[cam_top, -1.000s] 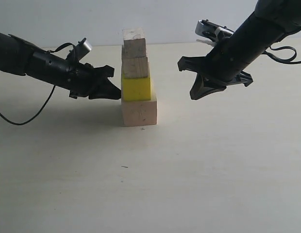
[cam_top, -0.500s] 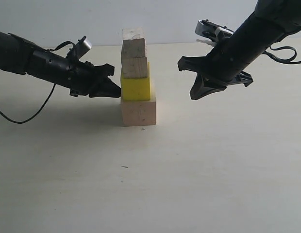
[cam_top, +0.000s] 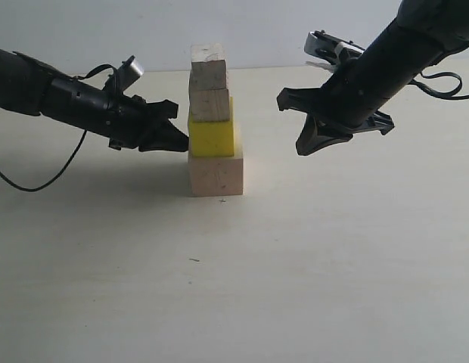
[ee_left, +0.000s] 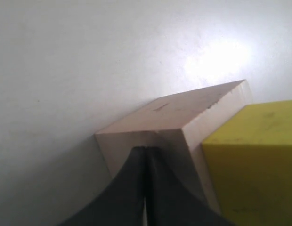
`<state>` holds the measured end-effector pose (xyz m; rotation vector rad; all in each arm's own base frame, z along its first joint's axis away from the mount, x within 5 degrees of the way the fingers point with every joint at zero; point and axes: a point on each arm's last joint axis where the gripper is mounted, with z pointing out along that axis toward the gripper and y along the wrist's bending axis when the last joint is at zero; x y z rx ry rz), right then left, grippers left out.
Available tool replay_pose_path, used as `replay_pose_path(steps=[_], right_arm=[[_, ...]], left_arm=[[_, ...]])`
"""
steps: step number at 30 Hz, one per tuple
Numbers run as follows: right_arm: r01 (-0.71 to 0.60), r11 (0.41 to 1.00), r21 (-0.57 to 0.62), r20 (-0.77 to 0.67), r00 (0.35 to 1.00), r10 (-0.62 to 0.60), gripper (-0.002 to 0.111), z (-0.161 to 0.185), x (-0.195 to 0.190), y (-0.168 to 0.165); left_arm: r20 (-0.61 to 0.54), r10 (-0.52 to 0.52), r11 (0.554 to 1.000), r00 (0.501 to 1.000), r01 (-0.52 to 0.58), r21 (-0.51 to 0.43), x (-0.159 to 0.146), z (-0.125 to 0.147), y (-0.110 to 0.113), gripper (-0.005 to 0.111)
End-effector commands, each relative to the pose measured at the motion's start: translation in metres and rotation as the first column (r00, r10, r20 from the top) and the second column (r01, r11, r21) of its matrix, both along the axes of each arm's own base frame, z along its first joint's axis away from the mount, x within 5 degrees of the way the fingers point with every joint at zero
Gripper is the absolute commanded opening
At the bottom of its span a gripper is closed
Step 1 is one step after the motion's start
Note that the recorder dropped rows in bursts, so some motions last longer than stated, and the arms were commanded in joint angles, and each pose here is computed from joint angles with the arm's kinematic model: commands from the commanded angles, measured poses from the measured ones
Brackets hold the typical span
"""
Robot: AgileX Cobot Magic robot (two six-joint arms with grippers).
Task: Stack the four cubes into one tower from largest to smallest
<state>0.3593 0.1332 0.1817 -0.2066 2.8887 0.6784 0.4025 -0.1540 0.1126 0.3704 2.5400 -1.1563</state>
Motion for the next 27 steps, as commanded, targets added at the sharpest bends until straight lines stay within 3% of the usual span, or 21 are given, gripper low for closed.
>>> replay_pose_path(steps=[1, 27], right_arm=[[0.006, 1.0, 0.005, 0.007, 1.0, -0.006, 0.0, 0.0027, -0.0003, -0.002], [0.007, 1.0, 0.005, 0.008, 1.0, -0.007, 0.0, 0.0027, -0.0001, -0.002]], left_arm=[[0.02, -0.004, 1.0, 1.0, 0.004, -0.01, 0.0021, 0.0019, -0.0025, 0.0], [0.042, 0.004, 1.0, 0.999, -0.003, -0.008, 0.0038, 0.0021, -0.0022, 0.0]])
